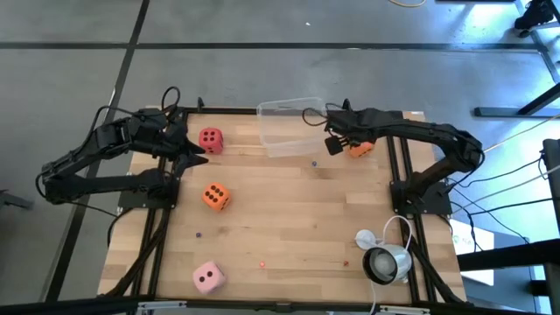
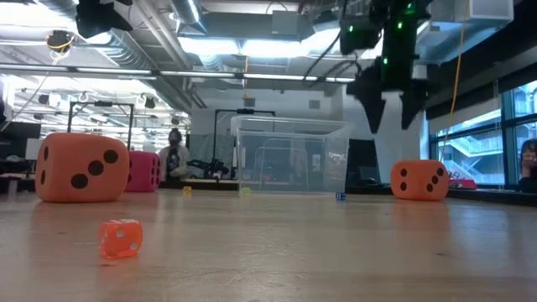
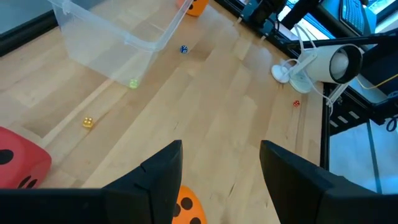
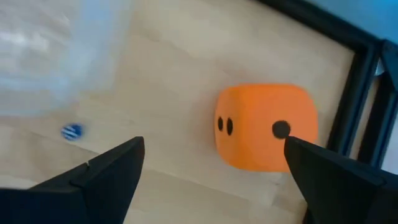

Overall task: Pick & Place Dice
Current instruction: Adjust the transparent bin, then put the large orange dice into the transparent bin

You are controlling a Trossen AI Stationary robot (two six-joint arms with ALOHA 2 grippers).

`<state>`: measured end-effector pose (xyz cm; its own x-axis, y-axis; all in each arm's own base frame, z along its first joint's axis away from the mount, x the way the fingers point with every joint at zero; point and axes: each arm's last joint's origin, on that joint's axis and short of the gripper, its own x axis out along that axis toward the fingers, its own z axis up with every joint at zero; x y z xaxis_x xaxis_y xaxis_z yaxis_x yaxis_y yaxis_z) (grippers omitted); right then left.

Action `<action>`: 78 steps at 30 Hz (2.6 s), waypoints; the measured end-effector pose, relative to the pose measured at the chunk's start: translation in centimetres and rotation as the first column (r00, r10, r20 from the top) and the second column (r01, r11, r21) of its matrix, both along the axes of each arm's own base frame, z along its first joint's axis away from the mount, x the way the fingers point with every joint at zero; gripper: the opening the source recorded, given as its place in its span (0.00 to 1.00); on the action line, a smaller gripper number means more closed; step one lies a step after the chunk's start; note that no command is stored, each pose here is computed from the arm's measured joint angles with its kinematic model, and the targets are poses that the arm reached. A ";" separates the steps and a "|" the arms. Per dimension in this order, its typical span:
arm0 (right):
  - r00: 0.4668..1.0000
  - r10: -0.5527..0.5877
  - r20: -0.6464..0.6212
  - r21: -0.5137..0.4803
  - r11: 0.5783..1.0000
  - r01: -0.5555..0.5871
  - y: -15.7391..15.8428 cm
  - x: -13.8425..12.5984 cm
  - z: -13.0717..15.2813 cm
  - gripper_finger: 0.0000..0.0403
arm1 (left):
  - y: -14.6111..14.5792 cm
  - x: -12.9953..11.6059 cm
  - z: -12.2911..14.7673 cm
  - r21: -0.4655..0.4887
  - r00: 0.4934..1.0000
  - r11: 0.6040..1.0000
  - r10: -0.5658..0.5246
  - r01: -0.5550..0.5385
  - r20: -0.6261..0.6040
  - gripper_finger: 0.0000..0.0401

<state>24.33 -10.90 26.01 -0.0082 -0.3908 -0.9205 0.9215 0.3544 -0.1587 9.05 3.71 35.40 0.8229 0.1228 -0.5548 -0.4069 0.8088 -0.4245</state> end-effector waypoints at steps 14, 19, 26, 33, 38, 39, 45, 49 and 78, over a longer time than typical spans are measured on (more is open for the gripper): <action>0.973 -0.122 0.196 -0.065 0.988 0.137 -2.8 0.2 2.4 0.45 | 0.2 0.3 0.1 0.006 1.000 1.000 0.003 -0.003 0.006 0.52; 0.964 -0.158 0.216 -0.057 0.983 0.174 -3.6 -0.1 2.5 0.14 | 0.2 0.3 0.1 0.005 1.000 1.000 0.004 -0.004 0.006 0.52; 0.951 -0.169 0.260 -0.029 0.983 0.182 -3.9 0.0 2.5 0.02 | 0.2 0.4 0.2 0.006 1.000 1.000 0.008 -0.009 0.019 0.52; 0.948 -0.158 0.278 0.004 0.986 0.164 -3.5 0.4 2.1 0.01 | 0.2 0.4 0.2 0.008 1.000 1.000 0.009 -0.010 0.025 0.52; 0.938 -0.155 0.310 0.048 0.988 0.148 -2.7 0.9 0.9 0.00 | 0.2 0.4 0.2 -0.001 1.000 1.000 0.015 -0.015 0.026 0.52; 0.936 -0.157 0.315 0.046 0.988 0.150 -2.6 1.0 0.8 0.00 | 0.2 0.4 0.2 -0.001 1.000 1.000 0.014 -0.014 0.026 0.52; 0.926 -0.156 0.344 0.040 0.988 0.151 -2.4 1.4 0.8 0.00 | 0.2 0.4 0.2 -0.008 0.999 1.000 0.019 -0.018 0.027 0.52; 0.925 -0.153 0.348 0.045 0.988 0.146 -2.2 1.5 0.8 0.00 | 0.2 0.4 0.2 -0.009 0.999 1.000 0.020 -0.020 0.027 0.52; 0.971 -0.159 0.180 0.065 0.987 0.149 -1.8 1.4 -1.0 0.04 | 0.2 0.4 0.2 -0.024 0.999 0.999 0.026 -0.025 0.030 0.52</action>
<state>25.78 -12.69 25.02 0.1063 -0.3509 -0.9304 0.9774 0.2090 0.0328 9.44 3.91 35.61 0.8363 0.1307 -0.5324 -0.4136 0.7879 -0.4563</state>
